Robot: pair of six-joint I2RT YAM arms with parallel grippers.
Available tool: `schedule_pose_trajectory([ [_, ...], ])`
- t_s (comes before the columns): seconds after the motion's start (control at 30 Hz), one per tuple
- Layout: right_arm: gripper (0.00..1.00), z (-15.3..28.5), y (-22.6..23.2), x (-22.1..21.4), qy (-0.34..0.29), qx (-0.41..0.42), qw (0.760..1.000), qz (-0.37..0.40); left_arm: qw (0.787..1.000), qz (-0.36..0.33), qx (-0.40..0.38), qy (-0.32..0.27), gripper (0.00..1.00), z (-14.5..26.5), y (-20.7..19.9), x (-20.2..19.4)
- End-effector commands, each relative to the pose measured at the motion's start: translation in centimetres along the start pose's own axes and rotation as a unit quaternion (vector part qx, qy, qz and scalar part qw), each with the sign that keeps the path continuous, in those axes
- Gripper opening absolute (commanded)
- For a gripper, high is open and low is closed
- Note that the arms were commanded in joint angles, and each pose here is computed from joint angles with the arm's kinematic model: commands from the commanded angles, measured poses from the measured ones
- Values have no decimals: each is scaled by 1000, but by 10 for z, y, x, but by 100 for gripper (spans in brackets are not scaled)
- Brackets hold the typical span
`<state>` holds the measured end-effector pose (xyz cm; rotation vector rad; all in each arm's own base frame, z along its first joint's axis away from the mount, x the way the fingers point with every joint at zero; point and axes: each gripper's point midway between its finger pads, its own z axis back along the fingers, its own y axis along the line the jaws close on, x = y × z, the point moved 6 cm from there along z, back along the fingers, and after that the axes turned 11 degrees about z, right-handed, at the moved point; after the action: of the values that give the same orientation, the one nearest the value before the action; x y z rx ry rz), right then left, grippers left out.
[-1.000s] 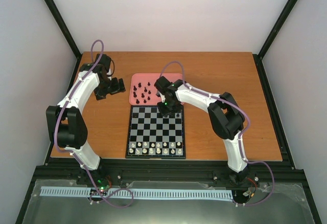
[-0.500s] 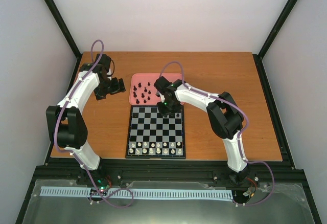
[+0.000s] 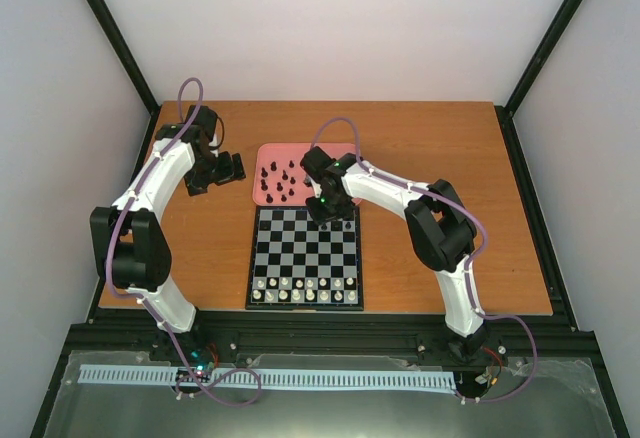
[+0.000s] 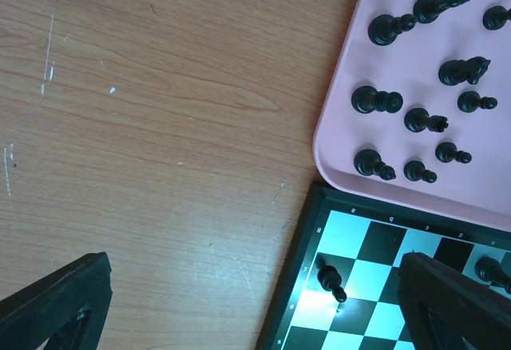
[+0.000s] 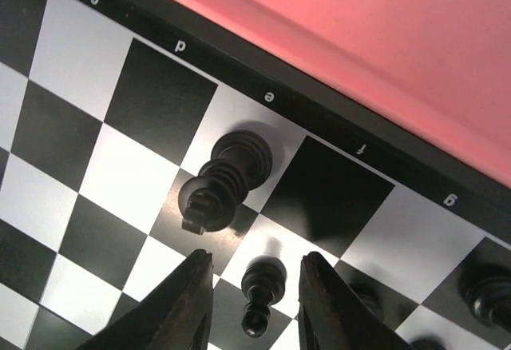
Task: Set up the chess pieces on the board
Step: Place the chess piece on the chessboard, then pick up the chess piece from the storage box.
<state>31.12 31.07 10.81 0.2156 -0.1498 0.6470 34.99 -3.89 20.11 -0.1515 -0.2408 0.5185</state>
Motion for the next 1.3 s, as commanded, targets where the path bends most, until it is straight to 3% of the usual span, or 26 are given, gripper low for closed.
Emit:
schedule_pose_trajectory([
  [0.0,33,26,1,6,-27,-1,1000,7,1000,3,-14,-8,100,8,-3,0],
  [0.4,39,79,6,49,-88,-12,996,21,1000,3,-21,-9,100,12,-3,-2],
  [0.77,38,36,-16,131,-142,30,989,3,1000,3,-16,-12,100,14,-3,-1],
  [0.97,38,-1,-15,138,-136,57,989,4,1000,2,-11,-10,100,11,-2,0],
  [1.27,38,-20,-6,137,-126,83,988,12,1000,2,-7,-7,100,6,-2,0],
])
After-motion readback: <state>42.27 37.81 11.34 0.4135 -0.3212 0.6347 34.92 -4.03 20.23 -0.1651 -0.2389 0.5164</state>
